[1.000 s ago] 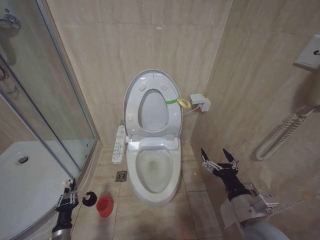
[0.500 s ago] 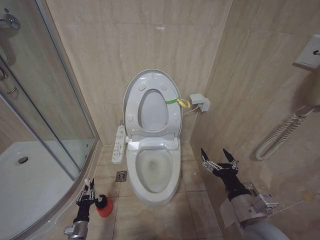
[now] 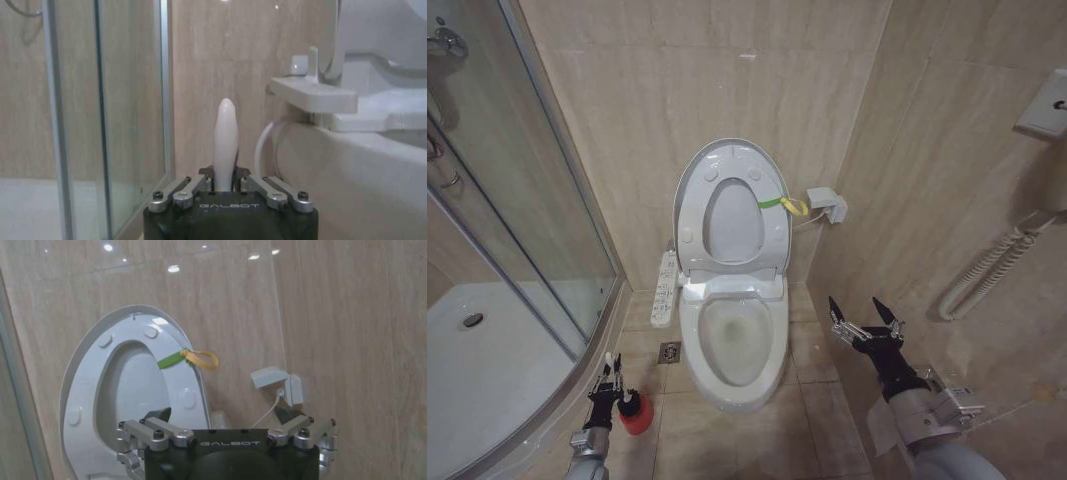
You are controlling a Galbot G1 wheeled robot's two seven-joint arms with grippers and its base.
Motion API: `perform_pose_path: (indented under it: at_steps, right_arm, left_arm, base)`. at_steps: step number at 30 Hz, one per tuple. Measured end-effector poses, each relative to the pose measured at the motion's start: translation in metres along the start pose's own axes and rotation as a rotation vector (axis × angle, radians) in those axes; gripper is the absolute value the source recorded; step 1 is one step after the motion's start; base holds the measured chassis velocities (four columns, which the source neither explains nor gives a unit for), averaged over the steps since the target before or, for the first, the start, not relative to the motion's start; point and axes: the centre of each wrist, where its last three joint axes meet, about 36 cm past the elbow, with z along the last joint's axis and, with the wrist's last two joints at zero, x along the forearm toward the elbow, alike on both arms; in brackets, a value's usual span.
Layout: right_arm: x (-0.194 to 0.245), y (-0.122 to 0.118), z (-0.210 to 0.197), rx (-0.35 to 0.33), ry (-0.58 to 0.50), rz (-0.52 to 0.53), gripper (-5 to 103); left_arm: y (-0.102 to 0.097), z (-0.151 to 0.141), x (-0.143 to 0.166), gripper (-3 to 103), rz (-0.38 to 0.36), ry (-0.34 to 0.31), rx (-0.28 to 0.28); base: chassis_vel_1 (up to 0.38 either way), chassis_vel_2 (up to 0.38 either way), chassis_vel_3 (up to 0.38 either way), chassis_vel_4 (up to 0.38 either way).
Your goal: Open the toilet lid, clean the toilet bowl with a toilet brush, close the toilet lid, and flush.
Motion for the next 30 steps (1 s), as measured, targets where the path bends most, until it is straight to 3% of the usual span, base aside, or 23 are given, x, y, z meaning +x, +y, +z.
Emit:
perform_pose_path:
  at_steps: [11, 24, 30]
  right_arm:
    - [0.0, 0.0, 0.0, 0.0, 0.0, 0.0, 100]
    - [0.0, 0.0, 0.0, 0.0, 0.0, 0.0, 100]
    - [0.0, 0.0, 0.0, 0.0, 0.0, 0.0, 100]
  left_arm:
    - [-0.005, 0.012, -0.007, 19, 0.033, 0.038, -0.005]
    - [0.001, 0.038, 0.023, 19, 0.093, 0.146, -0.057]
    - [0.009, 0.04, 0.025, 19, 0.089, 0.162, -0.078]
  base:
    - [0.0, 0.0, 0.0, 0.0]
    - [0.0, 0.0, 0.0, 0.0]
    - [0.0, 0.0, 0.0, 0.0]
